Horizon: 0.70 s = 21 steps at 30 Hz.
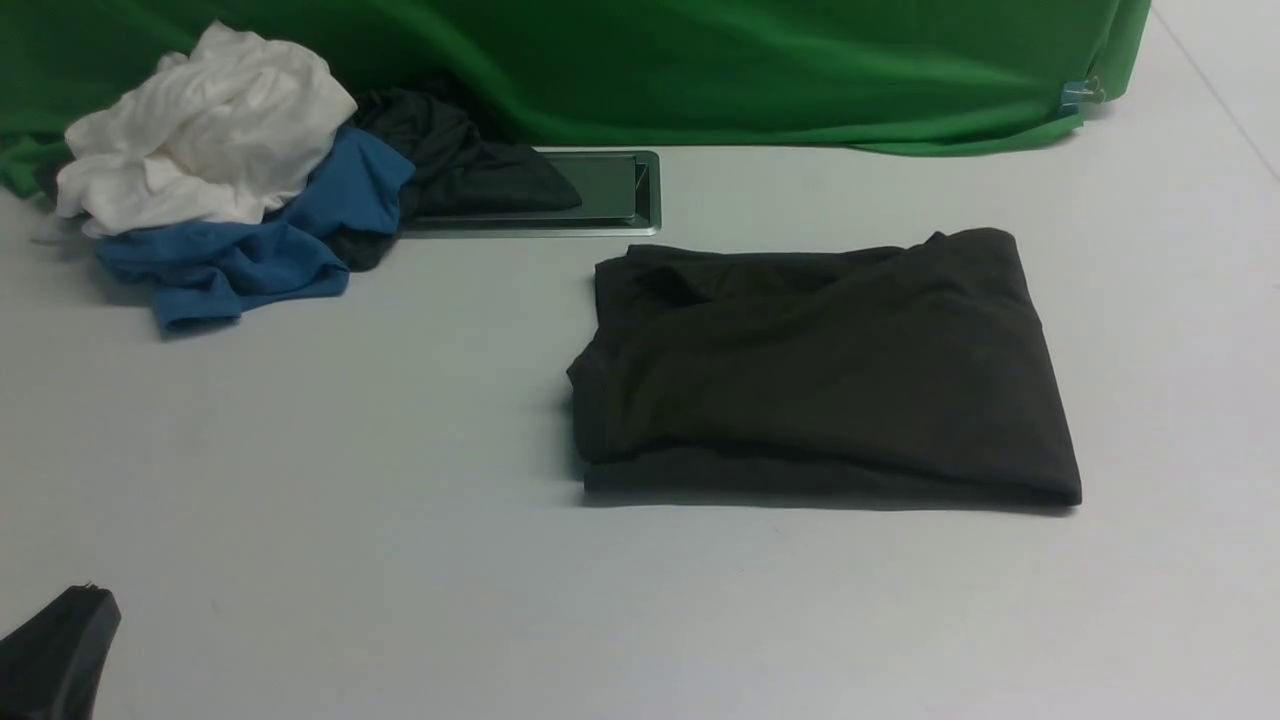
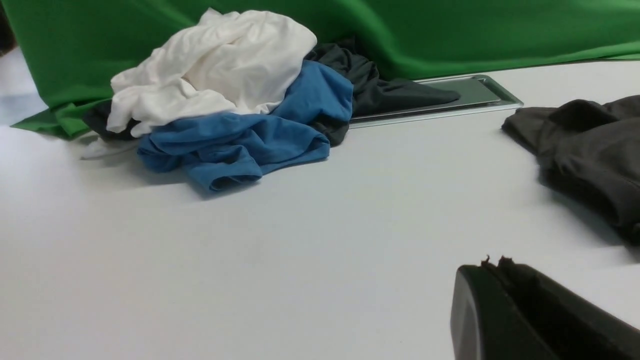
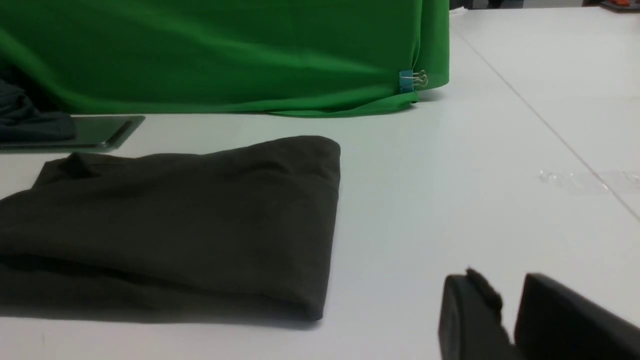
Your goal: Fold a long-sleeved shirt on a white desktop.
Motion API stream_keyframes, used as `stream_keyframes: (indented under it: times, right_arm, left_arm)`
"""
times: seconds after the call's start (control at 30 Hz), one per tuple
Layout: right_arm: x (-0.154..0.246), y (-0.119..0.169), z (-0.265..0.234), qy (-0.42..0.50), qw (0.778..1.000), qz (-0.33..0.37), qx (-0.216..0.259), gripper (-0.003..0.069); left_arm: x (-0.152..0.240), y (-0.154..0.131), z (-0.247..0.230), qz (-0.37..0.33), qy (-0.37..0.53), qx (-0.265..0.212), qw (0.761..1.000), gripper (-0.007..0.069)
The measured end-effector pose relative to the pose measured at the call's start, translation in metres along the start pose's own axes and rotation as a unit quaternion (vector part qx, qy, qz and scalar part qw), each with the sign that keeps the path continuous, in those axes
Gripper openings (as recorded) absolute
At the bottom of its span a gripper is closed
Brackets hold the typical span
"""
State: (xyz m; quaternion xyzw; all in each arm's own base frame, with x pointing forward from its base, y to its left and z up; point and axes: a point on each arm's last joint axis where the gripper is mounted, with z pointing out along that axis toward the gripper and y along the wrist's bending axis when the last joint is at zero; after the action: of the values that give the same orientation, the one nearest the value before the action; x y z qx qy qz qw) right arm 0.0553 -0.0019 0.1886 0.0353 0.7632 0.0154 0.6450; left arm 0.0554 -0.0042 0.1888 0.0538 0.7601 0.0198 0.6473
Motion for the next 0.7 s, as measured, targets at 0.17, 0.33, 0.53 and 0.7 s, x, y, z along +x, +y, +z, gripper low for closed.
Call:
stream_keyframes:
  times: [0.17,0.33,0.53,0.7]
  right_arm:
    - [0.0,0.0,0.0,0.0,1.0,0.0,-0.002,0.0195]
    - [0.0,0.0,0.0,0.0,1.0,0.0,0.0,0.0206]
    - [0.0,0.0,0.0,0.0,1.0,0.0,0.0,0.022]
    - [0.0,0.0,0.0,0.0,1.0,0.0,0.0,0.022]
  left_arm:
    - [0.0,0.0,0.0,0.001,0.0,0.0,1.0,0.0018]
    - [0.0,0.0,0.0,0.001,0.0,0.0,1.0,0.0018]
    - [0.0,0.0,0.0,0.001,0.0,0.0,1.0,0.0018]
    - [0.0,0.0,0.0,-0.001,0.0,0.0,1.0,0.0018]
